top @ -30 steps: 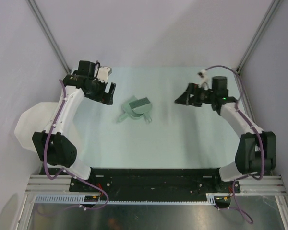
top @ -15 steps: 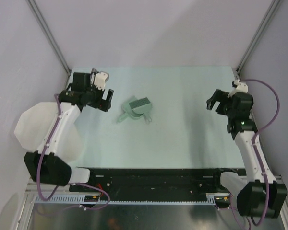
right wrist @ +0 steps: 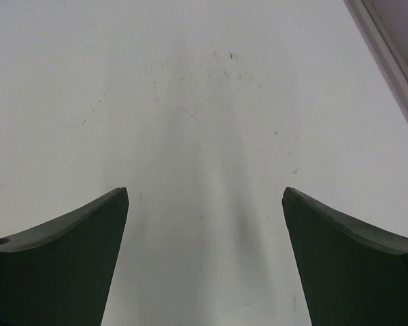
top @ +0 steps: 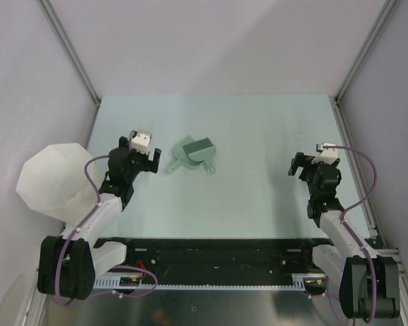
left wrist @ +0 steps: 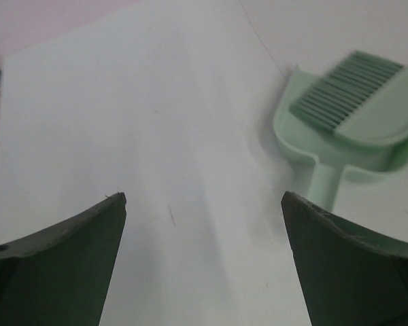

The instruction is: Sweep away the paper scraps from the table

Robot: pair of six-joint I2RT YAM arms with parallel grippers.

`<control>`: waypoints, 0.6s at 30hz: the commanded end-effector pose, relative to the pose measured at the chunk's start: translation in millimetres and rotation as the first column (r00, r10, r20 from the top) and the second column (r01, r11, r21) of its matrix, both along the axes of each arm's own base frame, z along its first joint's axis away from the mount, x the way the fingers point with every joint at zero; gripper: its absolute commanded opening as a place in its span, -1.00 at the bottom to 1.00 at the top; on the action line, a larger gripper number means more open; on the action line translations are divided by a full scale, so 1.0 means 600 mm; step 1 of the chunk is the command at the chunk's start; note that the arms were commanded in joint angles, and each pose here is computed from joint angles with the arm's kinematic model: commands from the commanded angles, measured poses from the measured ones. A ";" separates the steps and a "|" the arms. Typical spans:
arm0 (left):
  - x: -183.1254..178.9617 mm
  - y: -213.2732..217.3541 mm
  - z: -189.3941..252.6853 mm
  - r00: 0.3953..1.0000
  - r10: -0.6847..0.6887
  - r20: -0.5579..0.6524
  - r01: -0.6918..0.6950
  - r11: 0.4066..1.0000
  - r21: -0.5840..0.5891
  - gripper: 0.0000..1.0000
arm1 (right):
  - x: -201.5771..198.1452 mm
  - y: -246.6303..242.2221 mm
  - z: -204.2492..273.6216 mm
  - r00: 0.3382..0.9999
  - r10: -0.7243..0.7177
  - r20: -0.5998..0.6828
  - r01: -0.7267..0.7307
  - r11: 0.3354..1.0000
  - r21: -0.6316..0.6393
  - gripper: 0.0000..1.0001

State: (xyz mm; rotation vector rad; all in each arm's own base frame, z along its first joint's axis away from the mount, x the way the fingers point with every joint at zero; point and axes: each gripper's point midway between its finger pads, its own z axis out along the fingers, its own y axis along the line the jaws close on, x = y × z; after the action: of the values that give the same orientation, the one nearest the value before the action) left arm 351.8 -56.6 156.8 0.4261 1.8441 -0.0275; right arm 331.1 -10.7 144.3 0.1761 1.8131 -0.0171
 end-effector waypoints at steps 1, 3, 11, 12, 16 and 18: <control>0.043 0.047 0.033 0.962 0.209 0.177 -0.196 0.977 -0.088 1.00 | 0.013 0.002 0.042 0.972 0.019 0.232 -0.025 0.999 0.022 0.99; 0.044 0.051 0.008 0.967 0.196 0.161 -0.185 0.979 -0.083 1.00 | 0.010 -0.012 0.044 0.958 -0.010 0.285 0.001 0.999 0.035 0.99; 0.041 0.042 -0.047 0.979 0.105 0.177 -0.069 0.978 -0.197 0.99 | 0.012 -0.028 -0.016 0.961 -0.035 0.275 0.024 0.999 0.045 0.99; 0.030 0.037 -0.045 0.976 0.086 0.200 -0.047 0.980 -0.193 0.99 | 0.016 -0.023 -0.027 0.965 -0.014 0.263 0.003 0.999 0.043 0.99; 0.001 0.038 -0.018 0.927 0.085 0.366 -0.012 0.980 -0.197 0.99 | 0.035 -0.008 -0.039 0.952 0.058 0.300 -0.072 0.997 0.036 0.99; -0.007 0.044 -0.032 0.931 0.112 0.346 -0.039 0.977 -0.211 0.99 | 0.040 -0.002 -0.037 0.946 0.090 0.312 -0.103 0.994 0.023 1.00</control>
State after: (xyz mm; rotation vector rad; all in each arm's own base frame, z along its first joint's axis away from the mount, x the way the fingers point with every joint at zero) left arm 350.4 -28.3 99.5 0.2380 1.6738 -0.0560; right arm 340.6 -21.9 78.4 0.2027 1.7015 0.0480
